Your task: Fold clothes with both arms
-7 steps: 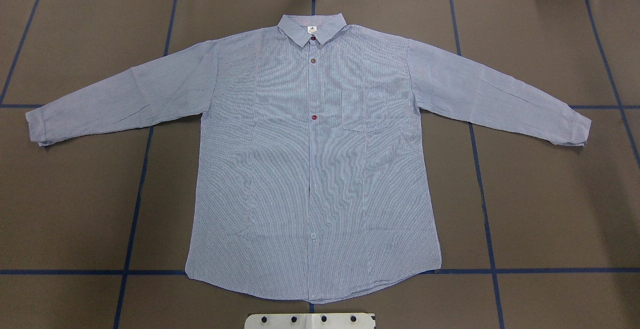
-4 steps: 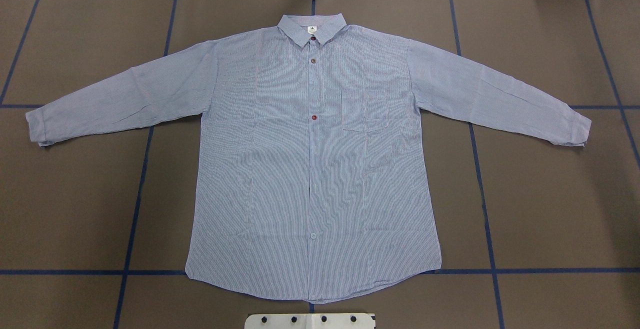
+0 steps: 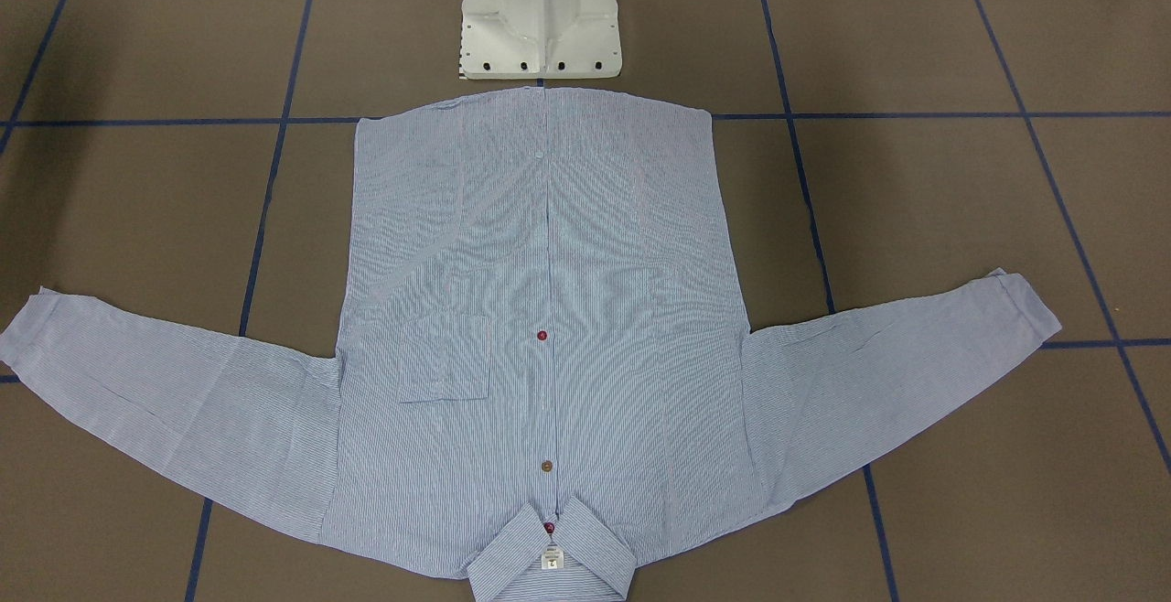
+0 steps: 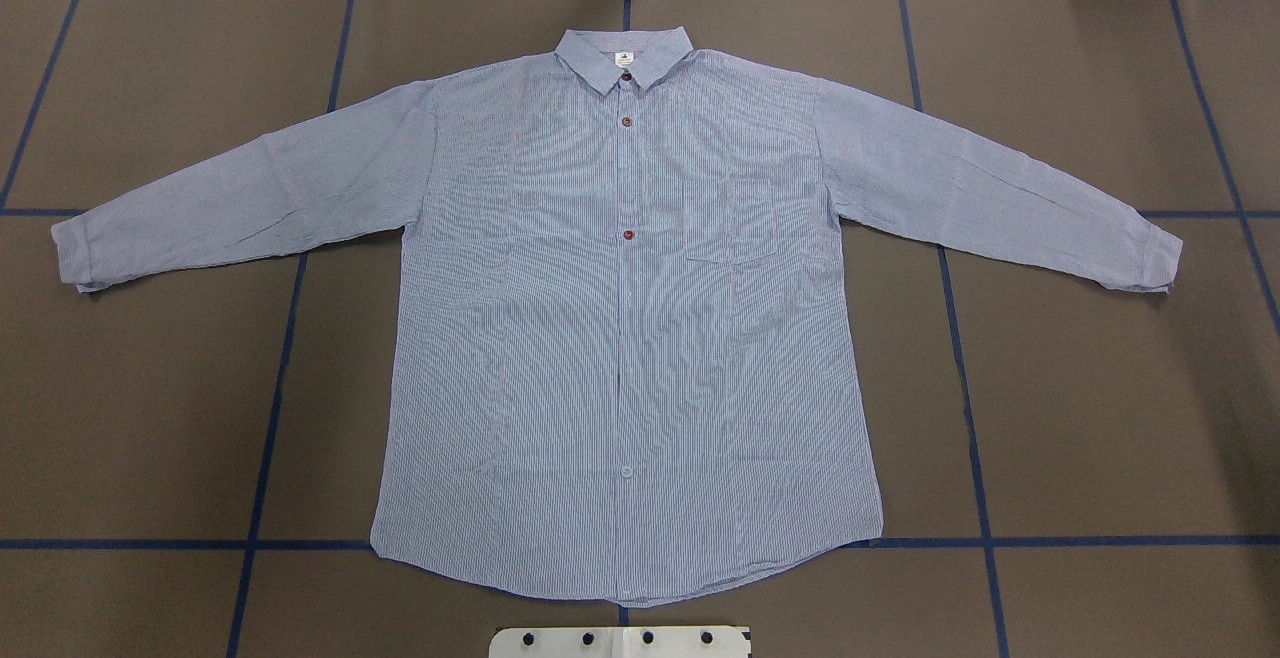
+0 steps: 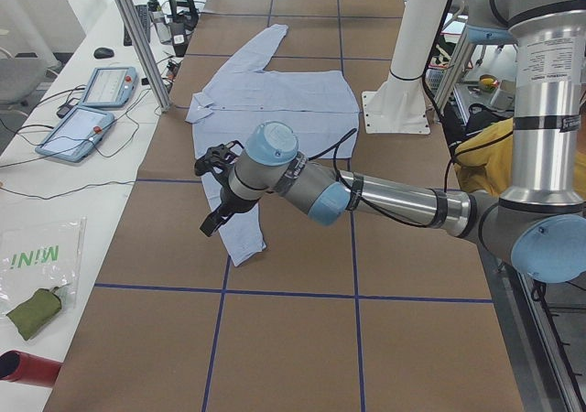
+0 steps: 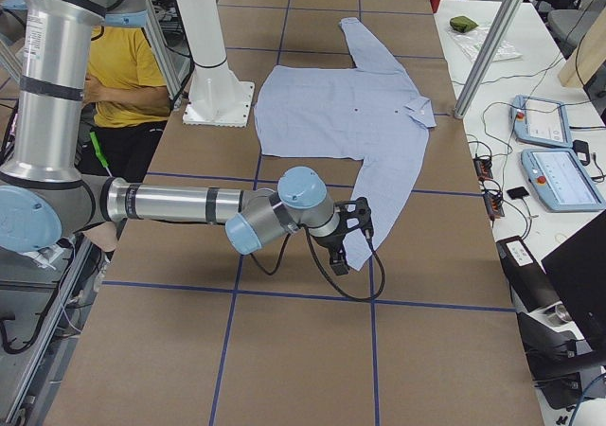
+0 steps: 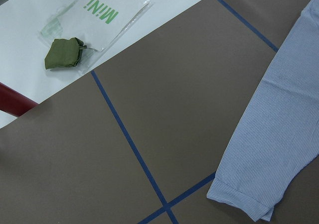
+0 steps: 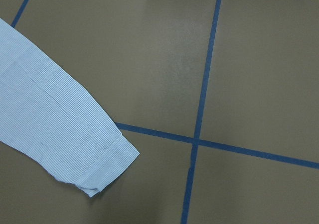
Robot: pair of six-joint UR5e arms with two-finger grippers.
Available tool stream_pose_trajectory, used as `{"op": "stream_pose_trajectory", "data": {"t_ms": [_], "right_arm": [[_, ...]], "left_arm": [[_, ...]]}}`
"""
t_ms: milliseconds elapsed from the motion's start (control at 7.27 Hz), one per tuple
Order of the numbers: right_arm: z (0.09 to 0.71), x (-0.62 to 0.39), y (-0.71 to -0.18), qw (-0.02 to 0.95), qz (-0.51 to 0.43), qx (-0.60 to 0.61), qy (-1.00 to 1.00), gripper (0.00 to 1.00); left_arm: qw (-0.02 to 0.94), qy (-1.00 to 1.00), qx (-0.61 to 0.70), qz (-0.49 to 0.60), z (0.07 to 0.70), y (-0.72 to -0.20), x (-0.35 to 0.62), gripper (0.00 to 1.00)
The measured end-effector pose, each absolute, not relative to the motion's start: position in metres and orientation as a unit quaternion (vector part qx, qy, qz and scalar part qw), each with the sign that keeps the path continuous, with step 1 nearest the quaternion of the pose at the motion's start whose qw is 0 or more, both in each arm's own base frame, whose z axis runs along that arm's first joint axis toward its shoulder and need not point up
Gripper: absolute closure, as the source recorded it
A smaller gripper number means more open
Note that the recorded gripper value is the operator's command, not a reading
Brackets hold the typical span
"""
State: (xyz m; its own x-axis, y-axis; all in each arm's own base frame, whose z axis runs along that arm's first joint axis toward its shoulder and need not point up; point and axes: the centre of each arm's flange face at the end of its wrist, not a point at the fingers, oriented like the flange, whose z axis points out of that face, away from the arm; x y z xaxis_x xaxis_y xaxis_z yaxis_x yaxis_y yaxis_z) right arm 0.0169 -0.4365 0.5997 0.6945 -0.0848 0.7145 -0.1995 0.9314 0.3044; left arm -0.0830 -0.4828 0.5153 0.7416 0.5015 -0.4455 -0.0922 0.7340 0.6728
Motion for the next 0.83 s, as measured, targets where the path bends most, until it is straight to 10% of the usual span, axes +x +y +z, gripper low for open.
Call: {"op": "stream_pose_trajectory", "data": {"t_ms": [826], "right_arm": [[0.673,-0.124,-0.414,0.856,0.225,0.174,-0.432,0.29]], "left_arm": [[0.877,0.317,0.319,0.17,0.521,-0.479,-0.083,0.0]]}}
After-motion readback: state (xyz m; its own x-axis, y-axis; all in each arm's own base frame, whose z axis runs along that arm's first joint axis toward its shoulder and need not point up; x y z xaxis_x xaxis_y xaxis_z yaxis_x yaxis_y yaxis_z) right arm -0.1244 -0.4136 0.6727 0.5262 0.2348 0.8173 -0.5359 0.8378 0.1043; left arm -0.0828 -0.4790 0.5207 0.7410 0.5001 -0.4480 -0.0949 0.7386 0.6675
